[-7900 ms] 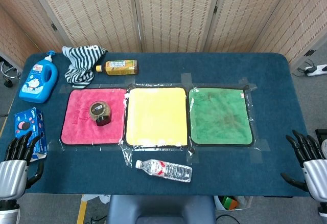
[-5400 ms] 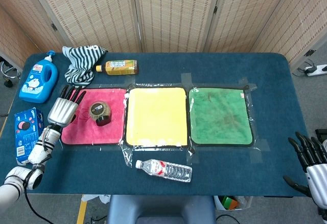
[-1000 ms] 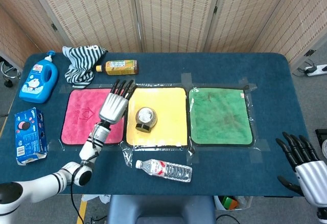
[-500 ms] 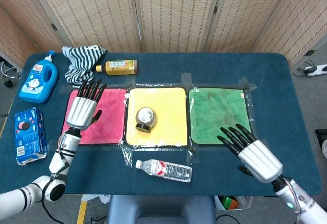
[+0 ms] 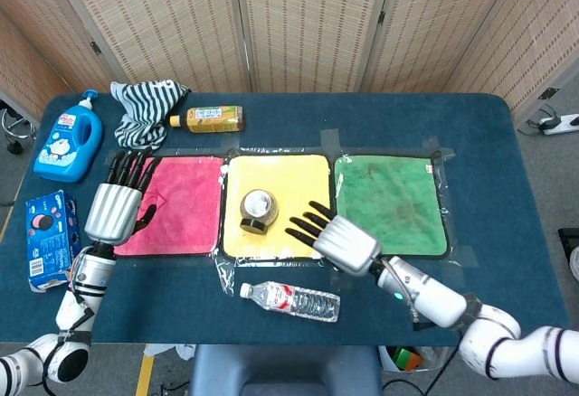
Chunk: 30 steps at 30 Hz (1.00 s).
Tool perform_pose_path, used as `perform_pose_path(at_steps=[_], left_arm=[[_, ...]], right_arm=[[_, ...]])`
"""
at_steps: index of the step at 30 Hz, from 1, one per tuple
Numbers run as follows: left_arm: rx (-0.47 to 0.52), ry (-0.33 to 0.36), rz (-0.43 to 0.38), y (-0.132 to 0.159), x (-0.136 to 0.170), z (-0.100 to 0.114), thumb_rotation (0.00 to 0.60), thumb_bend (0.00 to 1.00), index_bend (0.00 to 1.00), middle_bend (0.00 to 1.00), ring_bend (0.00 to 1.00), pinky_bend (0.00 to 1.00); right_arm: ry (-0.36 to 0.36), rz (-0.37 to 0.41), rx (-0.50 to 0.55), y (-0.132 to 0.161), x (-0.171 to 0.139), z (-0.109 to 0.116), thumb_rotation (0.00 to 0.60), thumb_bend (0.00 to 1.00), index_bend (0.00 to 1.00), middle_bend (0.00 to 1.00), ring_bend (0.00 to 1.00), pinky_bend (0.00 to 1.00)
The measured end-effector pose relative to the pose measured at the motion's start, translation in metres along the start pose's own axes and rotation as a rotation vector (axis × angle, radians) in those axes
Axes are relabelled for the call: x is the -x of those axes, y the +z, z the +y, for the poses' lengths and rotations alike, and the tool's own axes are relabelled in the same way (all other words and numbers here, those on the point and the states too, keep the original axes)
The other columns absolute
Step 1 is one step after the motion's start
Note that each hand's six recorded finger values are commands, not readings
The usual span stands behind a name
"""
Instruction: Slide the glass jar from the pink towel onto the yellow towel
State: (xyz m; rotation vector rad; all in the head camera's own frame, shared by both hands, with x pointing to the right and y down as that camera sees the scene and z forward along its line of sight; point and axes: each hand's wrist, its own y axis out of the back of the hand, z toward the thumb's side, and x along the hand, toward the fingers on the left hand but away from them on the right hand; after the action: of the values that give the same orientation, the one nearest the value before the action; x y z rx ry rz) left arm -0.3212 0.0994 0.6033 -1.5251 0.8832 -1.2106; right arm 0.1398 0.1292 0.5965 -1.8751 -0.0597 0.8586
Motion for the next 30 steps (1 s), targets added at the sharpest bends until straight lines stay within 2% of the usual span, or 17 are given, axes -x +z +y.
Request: perform_pose_path(at_steps=[7,14,19,30], left_arm=[[0.012,0.020,0.012,-0.006,0.010,0.008,0.600,0.38,0.06,0.00,0.00,0.00],[0.022,0.035,0.025,-0.011,0.017,0.014,0.600,0.38,0.07,0.00,0.00,0.00],[0.024,0.037,0.033,-0.015,0.021,0.016,0.600,0.38,0.07,0.00,0.00,0.00],[0.031,0.038,0.049,-0.024,0.028,0.019,0.600,0.38,0.07,0.00,0.00,0.00]], right_arm=[[0.025,0.044,-0.070,0.016,0.063,-0.004,0.600,0.55,0.16,0.14,0.15,0.01],[0.025,0.091,-0.176,0.038,0.112,-0.007,0.600,0.59,0.19,0.16,0.16,0.01],[0.030,0.108,-0.225,0.049,0.134,-0.011,0.600,0.60,0.22,0.17,0.18,0.02],[0.072,0.089,-0.323,0.055,0.175,-0.036,0.600,0.61,0.24,0.18,0.18,0.02]])
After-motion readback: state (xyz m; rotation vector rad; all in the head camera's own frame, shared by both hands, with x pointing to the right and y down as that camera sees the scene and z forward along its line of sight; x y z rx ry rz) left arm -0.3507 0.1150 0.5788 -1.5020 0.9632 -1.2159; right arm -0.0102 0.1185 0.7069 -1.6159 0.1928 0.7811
